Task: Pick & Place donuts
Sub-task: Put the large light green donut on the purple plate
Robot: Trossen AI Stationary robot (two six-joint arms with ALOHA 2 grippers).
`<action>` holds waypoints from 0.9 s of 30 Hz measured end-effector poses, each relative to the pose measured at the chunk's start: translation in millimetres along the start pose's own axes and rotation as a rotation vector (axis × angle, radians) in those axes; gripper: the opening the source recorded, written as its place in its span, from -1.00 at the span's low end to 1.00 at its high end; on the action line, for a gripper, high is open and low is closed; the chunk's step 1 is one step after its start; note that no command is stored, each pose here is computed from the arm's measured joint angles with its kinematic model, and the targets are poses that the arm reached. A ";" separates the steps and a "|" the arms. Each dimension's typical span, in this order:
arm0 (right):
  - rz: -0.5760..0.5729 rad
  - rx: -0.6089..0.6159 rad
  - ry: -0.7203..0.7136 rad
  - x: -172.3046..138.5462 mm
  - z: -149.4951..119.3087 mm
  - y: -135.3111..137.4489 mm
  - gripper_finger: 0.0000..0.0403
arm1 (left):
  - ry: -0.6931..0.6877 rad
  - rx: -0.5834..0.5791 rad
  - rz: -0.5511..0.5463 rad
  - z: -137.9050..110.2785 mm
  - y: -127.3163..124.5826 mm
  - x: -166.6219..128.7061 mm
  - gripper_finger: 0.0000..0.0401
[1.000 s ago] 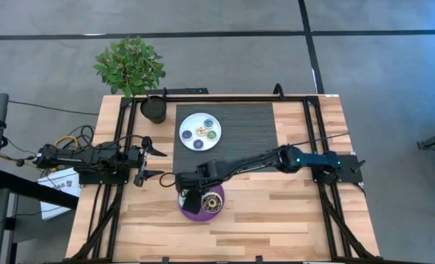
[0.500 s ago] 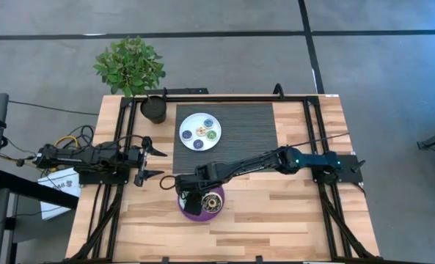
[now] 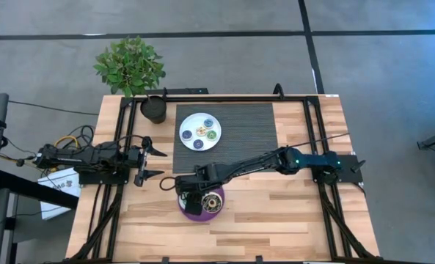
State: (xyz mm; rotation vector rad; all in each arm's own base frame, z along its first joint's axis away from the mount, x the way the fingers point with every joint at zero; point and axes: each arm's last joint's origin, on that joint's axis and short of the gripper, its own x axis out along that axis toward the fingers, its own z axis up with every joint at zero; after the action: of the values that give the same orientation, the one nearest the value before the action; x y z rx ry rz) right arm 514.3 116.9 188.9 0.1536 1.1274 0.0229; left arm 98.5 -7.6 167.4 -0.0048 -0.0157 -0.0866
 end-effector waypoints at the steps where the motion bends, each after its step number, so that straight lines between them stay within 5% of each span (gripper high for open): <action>1: 0.001 0.000 0.000 0.0 0.0 0.2 -0.44 | 0.000 0.000 0.000 0.0 0.0 0.0 0.50; 16: 0.018 -0.012 0.072 25.4 -11.5 5.4 -0.42 | 0.000 0.000 0.001 0.0 0.0 0.0 0.50; 27: 0.008 -0.008 0.079 25.1 -11.8 3.2 0.15 | 0.000 0.000 0.001 0.0 0.0 0.0 0.50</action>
State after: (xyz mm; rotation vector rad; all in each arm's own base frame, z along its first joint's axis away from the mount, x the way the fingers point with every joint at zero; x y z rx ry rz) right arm 514.6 123.8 161.8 0.1506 1.2053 0.0411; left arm 98.6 -7.5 167.4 -0.0046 -0.0156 -0.0854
